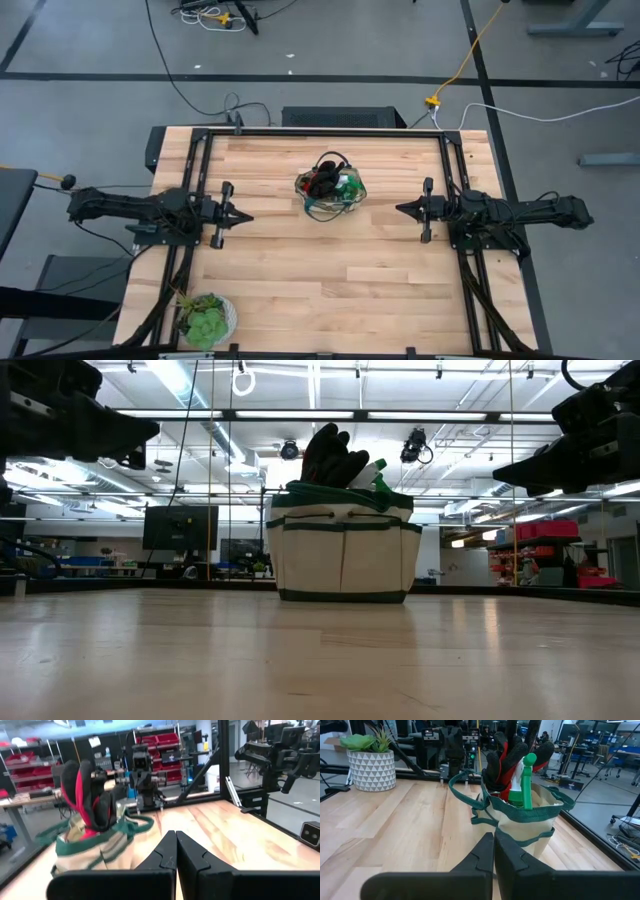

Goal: Pick & Place Garden tools in Gardening bag
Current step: Return to Home Position

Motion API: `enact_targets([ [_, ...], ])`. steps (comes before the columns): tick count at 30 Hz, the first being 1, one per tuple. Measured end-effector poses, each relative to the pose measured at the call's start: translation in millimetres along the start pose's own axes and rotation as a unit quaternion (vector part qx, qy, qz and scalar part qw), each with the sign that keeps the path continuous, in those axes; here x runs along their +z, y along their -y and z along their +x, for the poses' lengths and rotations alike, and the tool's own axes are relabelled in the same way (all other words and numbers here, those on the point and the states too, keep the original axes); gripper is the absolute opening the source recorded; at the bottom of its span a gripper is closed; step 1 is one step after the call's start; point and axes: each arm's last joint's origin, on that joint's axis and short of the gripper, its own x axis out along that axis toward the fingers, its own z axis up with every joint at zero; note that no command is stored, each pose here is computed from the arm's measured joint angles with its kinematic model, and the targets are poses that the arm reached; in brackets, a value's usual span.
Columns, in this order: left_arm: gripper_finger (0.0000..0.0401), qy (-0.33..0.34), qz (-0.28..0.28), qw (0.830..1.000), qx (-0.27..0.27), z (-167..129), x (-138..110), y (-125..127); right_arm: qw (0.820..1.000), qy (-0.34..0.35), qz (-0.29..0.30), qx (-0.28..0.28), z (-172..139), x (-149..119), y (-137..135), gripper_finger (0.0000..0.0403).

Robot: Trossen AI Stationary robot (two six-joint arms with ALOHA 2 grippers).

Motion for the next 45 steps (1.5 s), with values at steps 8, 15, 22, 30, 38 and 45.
enact_targets([
  [8,0.0002,-0.022,-0.012,1.0,-0.001,-5.2,-5.1,0.5,1.0,0.0,0.0,0.0,0.0,0.0,0.0,0.0016],
  [15,0.0002,-0.012,-0.017,1.0,0.001,-10.0,-4.0,0.3,1.0,0.0,0.0,0.0,0.0,0.0,0.0,0.0016],
  [22,0.0003,-0.018,-0.015,1.0,0.0,-10.0,-5.2,0.5,1.0,0.0,0.0,0.0,0.0,0.0,0.0,0.0016],
  [30,0.0033,-0.028,-0.045,0.999,-0.004,-9.3,-6.9,1.0,1.0,0.0,0.0,0.0,0.0,0.0,0.0,0.0016],
  [38,0.004,-0.027,-0.022,0.999,-0.002,-8.8,-6.8,0.8,1.0,0.0,0.0,0.0,0.0,0.1,0.0,0.0016],
  [45,0.0041,-0.019,-0.021,1.0,-0.002,-8.7,-5.4,0.6,1.0,0.0,0.0,0.0,0.0,0.1,0.0,0.0016],
])
